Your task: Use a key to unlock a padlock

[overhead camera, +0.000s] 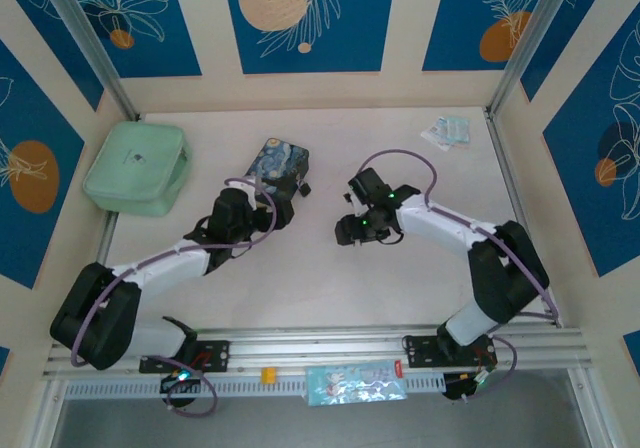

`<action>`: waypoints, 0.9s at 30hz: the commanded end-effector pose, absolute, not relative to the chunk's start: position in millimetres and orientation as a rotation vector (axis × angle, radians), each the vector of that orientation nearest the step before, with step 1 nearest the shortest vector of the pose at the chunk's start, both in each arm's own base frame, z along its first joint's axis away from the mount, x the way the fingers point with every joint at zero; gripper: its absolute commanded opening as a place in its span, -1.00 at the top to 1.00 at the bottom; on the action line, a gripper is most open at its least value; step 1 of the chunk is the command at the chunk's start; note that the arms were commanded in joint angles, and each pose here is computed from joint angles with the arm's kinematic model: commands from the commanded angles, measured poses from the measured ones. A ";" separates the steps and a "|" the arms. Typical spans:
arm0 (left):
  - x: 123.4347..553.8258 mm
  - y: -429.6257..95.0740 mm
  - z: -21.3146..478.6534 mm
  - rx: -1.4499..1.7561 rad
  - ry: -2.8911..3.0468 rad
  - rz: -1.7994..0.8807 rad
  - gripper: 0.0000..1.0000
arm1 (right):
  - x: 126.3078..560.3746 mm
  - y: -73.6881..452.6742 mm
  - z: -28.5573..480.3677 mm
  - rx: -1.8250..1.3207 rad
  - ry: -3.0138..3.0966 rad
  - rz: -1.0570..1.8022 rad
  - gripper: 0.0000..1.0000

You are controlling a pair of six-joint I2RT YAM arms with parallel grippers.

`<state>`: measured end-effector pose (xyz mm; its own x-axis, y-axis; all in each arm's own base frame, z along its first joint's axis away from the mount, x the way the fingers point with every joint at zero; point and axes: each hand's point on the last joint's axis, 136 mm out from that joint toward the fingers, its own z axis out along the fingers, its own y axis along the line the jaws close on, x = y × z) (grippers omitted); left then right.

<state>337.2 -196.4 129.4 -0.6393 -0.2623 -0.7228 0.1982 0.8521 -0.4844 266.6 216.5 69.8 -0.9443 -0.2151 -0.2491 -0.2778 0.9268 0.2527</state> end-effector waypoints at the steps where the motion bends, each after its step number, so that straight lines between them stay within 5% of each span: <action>1: 343.9 -190.2 152.3 -0.113 2.088 -0.680 -0.90 | 249.2 228.7 62.8 -0.323 2.971 0.461 -0.25; 14: 334.8 -168.8 164.6 -0.130 2.043 -0.591 -0.93 | 266.7 234.7 30.7 -0.235 2.999 0.318 -0.27; 27: 334.0 -170.5 174.1 -0.128 2.027 -0.613 -0.93 | 343.3 264.8 57.7 -0.297 2.817 0.344 -0.27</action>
<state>336.3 -173.7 167.0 -0.5320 -0.3342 -0.7780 0.1552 0.8648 -0.4776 332.1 270.7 48.2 -0.9493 -0.1490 -0.2769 -0.2166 0.9482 0.2323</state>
